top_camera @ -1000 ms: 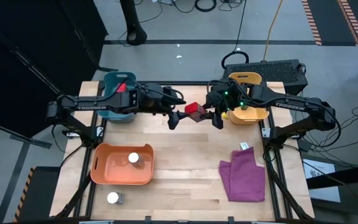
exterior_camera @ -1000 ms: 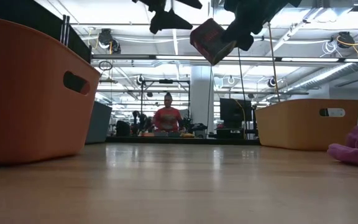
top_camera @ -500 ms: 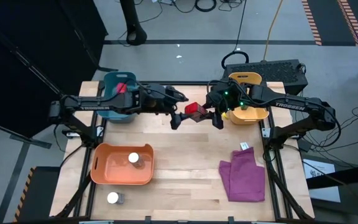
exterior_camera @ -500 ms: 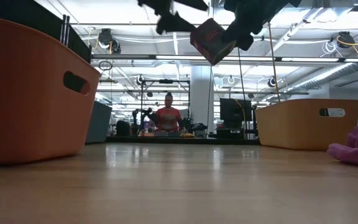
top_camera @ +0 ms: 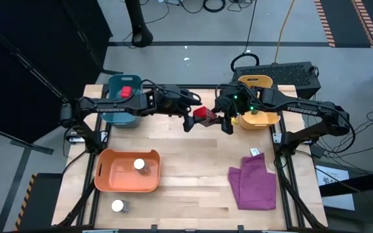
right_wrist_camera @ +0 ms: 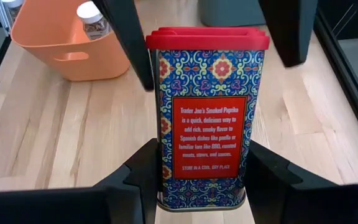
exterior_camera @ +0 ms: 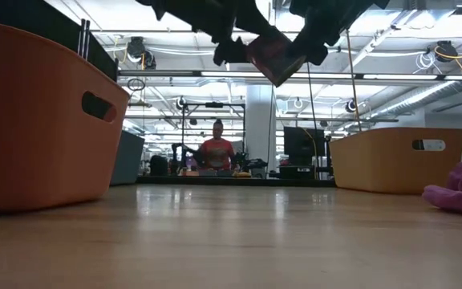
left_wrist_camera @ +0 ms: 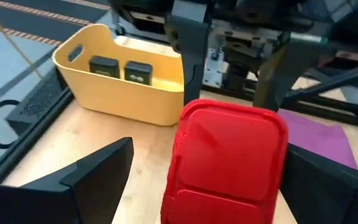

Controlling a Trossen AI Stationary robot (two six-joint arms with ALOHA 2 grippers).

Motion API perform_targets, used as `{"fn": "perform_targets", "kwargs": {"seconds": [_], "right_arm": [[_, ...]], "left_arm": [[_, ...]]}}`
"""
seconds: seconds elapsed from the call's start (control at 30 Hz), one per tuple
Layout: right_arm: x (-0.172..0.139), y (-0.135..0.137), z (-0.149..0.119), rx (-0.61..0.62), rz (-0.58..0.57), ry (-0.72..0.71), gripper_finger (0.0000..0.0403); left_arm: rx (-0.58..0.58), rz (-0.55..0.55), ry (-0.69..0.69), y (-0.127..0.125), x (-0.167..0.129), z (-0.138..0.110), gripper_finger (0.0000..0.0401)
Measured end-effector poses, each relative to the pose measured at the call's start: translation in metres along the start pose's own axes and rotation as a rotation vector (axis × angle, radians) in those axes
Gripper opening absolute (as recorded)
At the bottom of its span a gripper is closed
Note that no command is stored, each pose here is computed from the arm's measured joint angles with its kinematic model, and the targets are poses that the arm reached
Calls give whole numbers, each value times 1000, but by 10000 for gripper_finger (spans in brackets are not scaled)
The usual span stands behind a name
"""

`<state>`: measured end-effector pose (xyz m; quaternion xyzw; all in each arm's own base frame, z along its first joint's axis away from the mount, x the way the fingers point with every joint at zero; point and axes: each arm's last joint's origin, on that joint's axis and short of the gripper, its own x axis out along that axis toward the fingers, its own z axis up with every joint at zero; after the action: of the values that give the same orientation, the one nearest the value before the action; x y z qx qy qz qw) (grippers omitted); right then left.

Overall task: Sort spices by type
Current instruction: Put the red seasoning can into the blue bin

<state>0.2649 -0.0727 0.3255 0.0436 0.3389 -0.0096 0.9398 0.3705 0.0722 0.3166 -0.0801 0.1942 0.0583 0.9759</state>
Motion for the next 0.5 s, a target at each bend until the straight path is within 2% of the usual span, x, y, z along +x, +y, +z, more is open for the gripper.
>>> {"fn": "perform_targets", "kwargs": {"seconds": [0.13,0.3,0.4,0.5], "right_arm": [[0,0,0,0,2,0,157],[0,0,0,-1,2,-1,157],[0,0,0,-4,2,0,157],[0,0,0,-12,6,-1,157]], "left_arm": [[9,-55,-9,-1,0,1,367],[14,-66,-34,-2,0,4,361],[17,-66,-33,-2,0,3,330],[20,-73,-24,-2,0,3,278]]}}
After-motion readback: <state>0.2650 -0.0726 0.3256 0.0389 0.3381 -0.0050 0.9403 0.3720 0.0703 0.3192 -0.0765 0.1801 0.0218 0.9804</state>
